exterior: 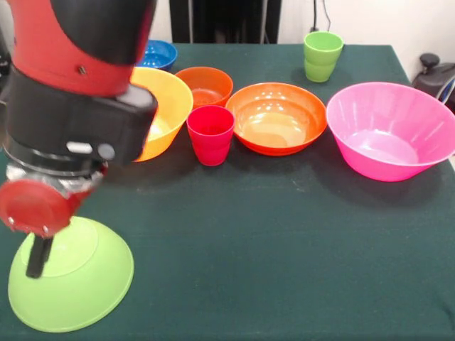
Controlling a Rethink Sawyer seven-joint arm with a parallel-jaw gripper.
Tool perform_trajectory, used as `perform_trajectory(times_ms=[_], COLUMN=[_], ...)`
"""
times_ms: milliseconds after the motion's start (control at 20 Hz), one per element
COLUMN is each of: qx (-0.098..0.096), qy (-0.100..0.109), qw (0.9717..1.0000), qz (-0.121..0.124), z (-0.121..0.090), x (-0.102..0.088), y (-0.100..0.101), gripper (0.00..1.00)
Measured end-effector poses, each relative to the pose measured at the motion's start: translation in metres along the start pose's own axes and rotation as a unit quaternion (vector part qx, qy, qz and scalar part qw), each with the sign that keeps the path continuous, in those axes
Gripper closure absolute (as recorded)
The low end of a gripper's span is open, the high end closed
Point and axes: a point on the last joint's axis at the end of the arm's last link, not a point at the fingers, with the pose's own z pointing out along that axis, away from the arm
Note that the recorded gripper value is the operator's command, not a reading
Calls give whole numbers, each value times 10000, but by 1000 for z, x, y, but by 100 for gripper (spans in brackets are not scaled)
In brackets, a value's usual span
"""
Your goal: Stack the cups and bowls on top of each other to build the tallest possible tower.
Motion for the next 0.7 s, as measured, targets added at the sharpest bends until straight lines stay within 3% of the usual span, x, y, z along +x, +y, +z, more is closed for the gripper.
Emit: perform_trajectory(times_ms=[300,700], qx=[-63,-110], qy=[61,158], qw=[9996,9991], qz=[261,382], z=[-26,-41], x=[-15,-9], y=[11,17], gripper=[100,100])
